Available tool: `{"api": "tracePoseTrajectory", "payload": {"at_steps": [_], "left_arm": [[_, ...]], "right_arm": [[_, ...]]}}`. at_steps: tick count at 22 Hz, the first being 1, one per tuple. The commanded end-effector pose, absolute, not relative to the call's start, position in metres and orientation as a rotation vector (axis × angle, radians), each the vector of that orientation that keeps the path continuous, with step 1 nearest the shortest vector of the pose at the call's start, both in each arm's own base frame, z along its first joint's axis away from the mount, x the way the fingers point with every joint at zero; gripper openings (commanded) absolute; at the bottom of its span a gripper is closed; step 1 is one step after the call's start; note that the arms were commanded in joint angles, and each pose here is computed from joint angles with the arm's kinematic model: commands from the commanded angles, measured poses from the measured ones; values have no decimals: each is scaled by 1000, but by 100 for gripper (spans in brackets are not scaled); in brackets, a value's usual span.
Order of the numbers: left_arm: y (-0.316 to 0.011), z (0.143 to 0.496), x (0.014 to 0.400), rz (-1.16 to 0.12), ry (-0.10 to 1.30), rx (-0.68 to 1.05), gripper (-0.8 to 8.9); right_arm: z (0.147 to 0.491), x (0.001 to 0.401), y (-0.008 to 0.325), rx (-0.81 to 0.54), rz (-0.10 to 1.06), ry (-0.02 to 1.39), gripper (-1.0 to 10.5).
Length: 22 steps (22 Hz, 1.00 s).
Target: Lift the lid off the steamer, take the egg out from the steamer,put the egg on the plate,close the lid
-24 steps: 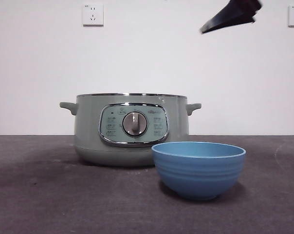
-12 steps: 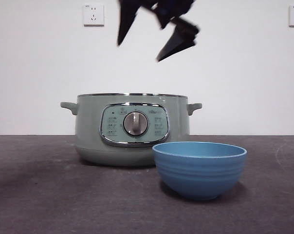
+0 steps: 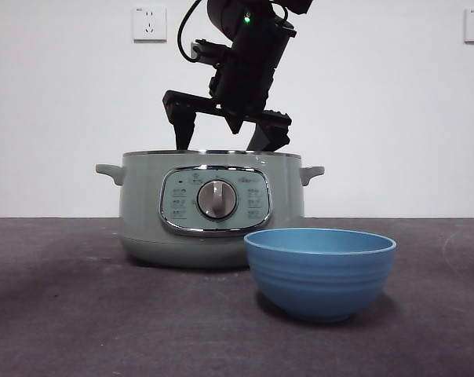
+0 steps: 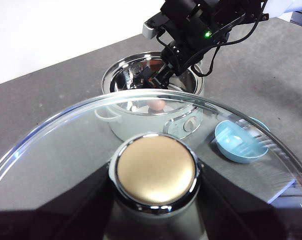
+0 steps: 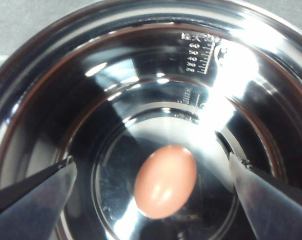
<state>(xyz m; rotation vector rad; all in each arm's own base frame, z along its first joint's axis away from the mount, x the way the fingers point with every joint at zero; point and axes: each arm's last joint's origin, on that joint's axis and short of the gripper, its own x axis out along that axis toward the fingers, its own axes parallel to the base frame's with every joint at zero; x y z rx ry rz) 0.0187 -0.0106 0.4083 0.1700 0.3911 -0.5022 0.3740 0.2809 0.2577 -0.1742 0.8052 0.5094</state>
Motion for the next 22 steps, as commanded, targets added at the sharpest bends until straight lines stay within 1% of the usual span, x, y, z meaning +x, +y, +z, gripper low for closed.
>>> {"api": "tracePoseTrajectory", "payload": {"at_steps": [1, 4, 10, 13, 15, 16, 17, 18, 19, 21, 22], "left_arm": [[-10, 414, 16, -507, 331, 161, -7], [-10, 414, 16, -507, 332, 161, -7], [-9, 413, 16, -508, 342, 163, -7], [-9, 413, 16, -508, 343, 163, -7], [-9, 413, 16, -508, 345, 163, -7], [-9, 413, 16, -508, 346, 164, -7], [-9, 413, 16, -508, 346, 164, -7], [-9, 413, 16, -510, 346, 164, -7], [-9, 413, 16, -510, 346, 164, -7], [-9, 413, 16, -510, 346, 164, -7], [-9, 413, 16, -510, 346, 164, -7]], "right_arm": [[239, 379, 285, -194, 502, 837, 596], [224, 383, 288, -206, 498, 869, 596], [219, 383, 287, -214, 492, 891, 594], [207, 385, 289, -224, 489, 918, 588], [199, 386, 290, -231, 486, 938, 528], [198, 387, 290, -231, 484, 936, 527], [199, 387, 290, -226, 485, 929, 480], [199, 387, 290, -225, 485, 927, 400], [199, 388, 289, -223, 481, 929, 368], [199, 389, 288, -217, 480, 928, 263], [199, 389, 288, -217, 480, 928, 243]]}}
